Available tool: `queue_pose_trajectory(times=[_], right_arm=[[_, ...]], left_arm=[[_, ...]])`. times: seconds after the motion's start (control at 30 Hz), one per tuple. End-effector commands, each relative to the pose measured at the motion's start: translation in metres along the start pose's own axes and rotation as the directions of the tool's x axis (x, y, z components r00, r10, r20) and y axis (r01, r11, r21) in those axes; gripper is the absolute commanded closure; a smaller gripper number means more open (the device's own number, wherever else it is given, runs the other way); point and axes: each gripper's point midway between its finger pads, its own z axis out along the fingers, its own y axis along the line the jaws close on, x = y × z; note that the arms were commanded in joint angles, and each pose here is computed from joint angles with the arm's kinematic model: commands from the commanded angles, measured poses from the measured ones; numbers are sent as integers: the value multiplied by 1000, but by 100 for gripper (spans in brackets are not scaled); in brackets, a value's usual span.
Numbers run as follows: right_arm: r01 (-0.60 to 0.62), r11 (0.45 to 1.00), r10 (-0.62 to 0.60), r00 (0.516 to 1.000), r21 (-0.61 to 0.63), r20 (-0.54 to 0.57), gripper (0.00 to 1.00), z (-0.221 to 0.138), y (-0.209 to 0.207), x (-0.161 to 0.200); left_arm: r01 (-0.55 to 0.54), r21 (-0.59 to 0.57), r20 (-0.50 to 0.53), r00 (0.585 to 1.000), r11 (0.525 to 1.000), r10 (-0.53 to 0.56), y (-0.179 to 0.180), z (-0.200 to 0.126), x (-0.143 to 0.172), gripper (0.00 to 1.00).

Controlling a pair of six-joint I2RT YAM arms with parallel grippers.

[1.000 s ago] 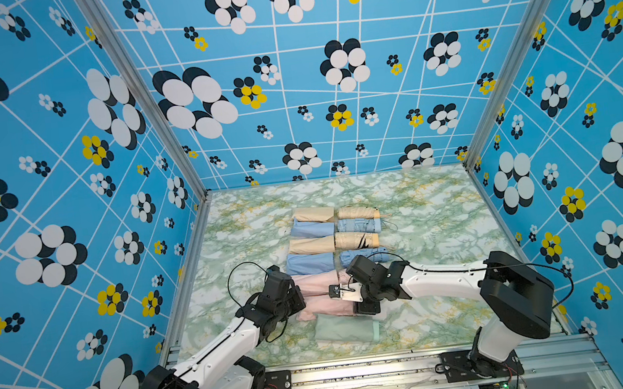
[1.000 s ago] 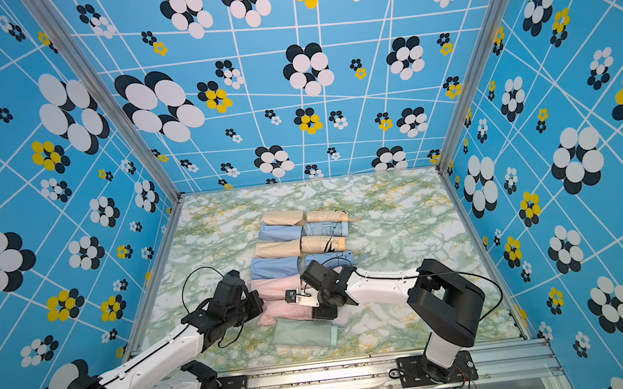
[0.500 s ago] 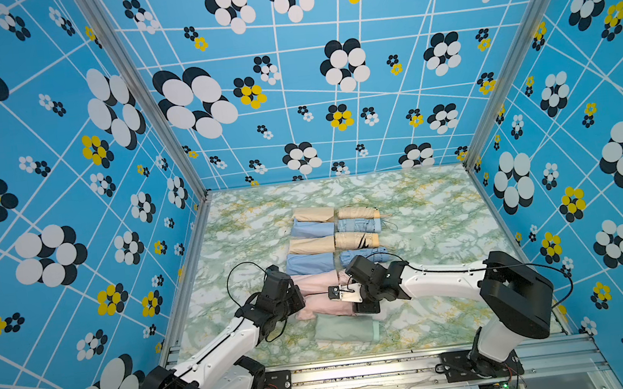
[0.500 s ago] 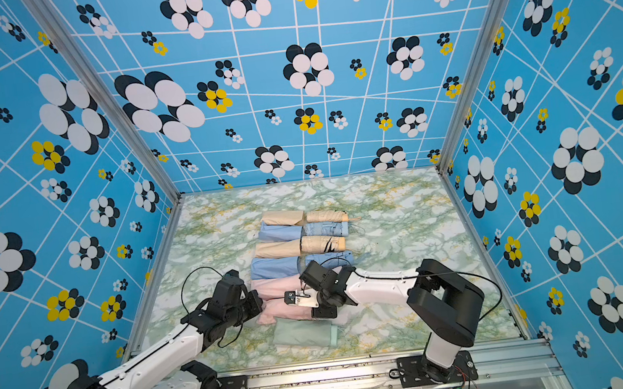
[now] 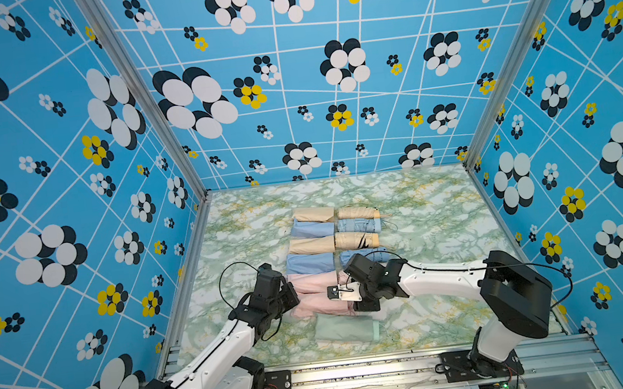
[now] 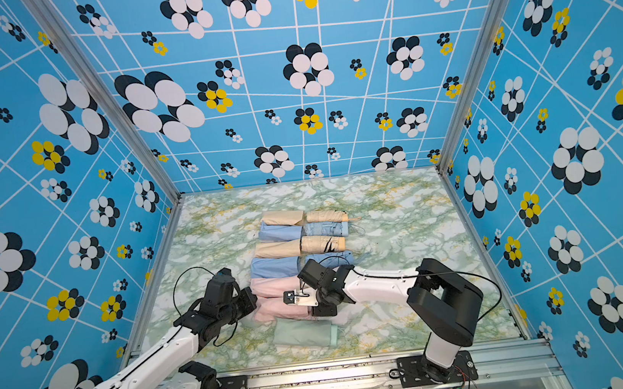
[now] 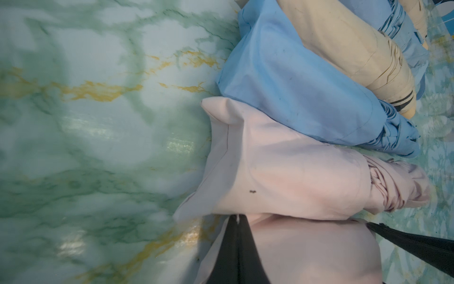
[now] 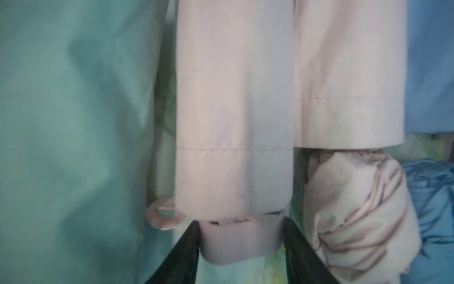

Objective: Take umbrellas out of sleeves
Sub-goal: Take out the umbrella from the umbrella sleeve.

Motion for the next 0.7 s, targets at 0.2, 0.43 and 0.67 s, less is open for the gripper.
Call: queue_pose_trajectory(times=[0.2,0.43,0.67], right_arm=[[38,999,-41,993,-29,-107,62,-1,10,24],[38,999,-40,993,-21,-115,38,-1,7,23],[23,999,-25,997,-22,-79,22,5,3,10]], left_arm=[[3,-27,6,1000,1000,-3,11,-2,-2,100],[3,-21,4,1000,1000,-3,10,-1,-2,100],[5,-11,1,1000,1000,-5,9,0,-1,100]])
